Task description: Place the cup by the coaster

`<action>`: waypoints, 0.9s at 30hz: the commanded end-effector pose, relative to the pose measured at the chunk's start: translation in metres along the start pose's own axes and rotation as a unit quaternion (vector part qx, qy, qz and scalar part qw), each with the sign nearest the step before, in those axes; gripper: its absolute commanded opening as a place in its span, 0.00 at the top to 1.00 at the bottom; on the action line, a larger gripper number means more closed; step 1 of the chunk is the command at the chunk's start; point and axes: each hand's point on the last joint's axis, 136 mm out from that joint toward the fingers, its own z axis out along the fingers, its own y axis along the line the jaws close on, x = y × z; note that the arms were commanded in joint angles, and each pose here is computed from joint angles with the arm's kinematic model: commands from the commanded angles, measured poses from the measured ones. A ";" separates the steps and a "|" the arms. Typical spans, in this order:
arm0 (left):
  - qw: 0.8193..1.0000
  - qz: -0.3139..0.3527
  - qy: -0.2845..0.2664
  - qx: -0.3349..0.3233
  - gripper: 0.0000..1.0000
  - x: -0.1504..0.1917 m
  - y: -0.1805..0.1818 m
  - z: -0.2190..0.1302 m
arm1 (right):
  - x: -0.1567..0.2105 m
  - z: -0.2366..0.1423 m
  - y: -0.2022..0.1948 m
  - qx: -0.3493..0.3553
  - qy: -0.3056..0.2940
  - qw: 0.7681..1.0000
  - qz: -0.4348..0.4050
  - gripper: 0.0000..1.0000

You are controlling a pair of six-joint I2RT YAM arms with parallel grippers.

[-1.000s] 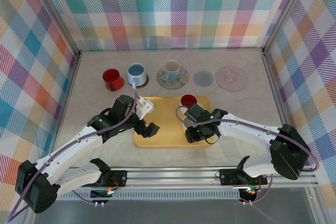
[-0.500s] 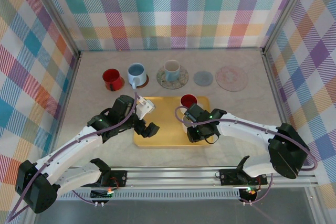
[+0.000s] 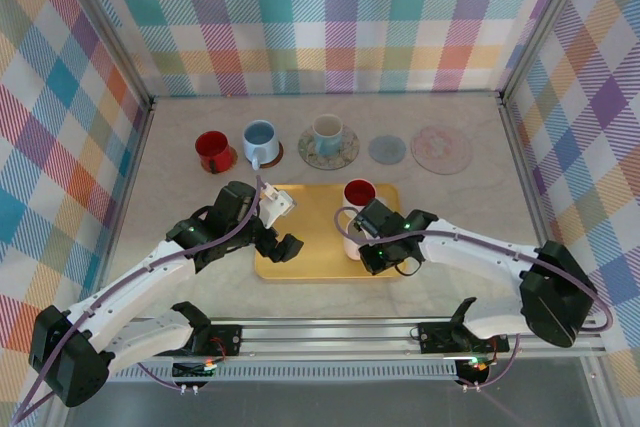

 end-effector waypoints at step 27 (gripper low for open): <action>0.993 -0.004 -0.120 0.003 0.00 -0.092 -0.004 -0.036 | -0.114 -0.172 -0.021 -0.025 -0.258 0.965 -0.028 1.00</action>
